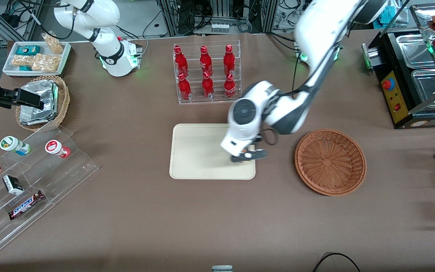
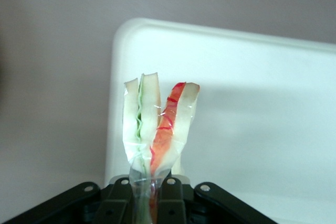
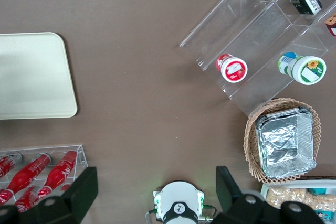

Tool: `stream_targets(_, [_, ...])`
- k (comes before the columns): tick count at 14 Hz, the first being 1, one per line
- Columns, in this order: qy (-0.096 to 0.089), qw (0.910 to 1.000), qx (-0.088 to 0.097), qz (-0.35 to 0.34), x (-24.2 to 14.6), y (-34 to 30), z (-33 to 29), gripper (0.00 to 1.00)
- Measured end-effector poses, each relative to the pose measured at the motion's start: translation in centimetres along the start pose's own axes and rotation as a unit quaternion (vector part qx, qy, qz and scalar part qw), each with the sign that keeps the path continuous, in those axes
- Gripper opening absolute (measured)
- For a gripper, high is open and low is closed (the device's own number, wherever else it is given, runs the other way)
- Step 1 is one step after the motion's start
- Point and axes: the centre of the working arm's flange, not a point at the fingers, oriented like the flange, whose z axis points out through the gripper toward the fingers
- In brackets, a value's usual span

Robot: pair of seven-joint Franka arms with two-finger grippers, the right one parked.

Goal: Place sandwich from basket to tray
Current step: 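Lift the sandwich and carry it over the white tray, then lower the sandwich onto the tray and open the left gripper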

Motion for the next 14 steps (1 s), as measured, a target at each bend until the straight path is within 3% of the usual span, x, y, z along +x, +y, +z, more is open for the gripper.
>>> stream_targets(3, [0.000,0.9996,-0.007,0.029,-3.0,4.4,2.5,0.16])
stream_targets(6, [0.013,0.9987,-0.025,0.042,-4.8,6.7,3.2,0.20])
stream_targets(8, [0.016,0.9986,-0.029,0.041,-4.7,6.8,3.5,0.36])
stream_targets(14, [0.040,0.9977,-0.048,0.029,-2.8,6.8,0.9,0.96])
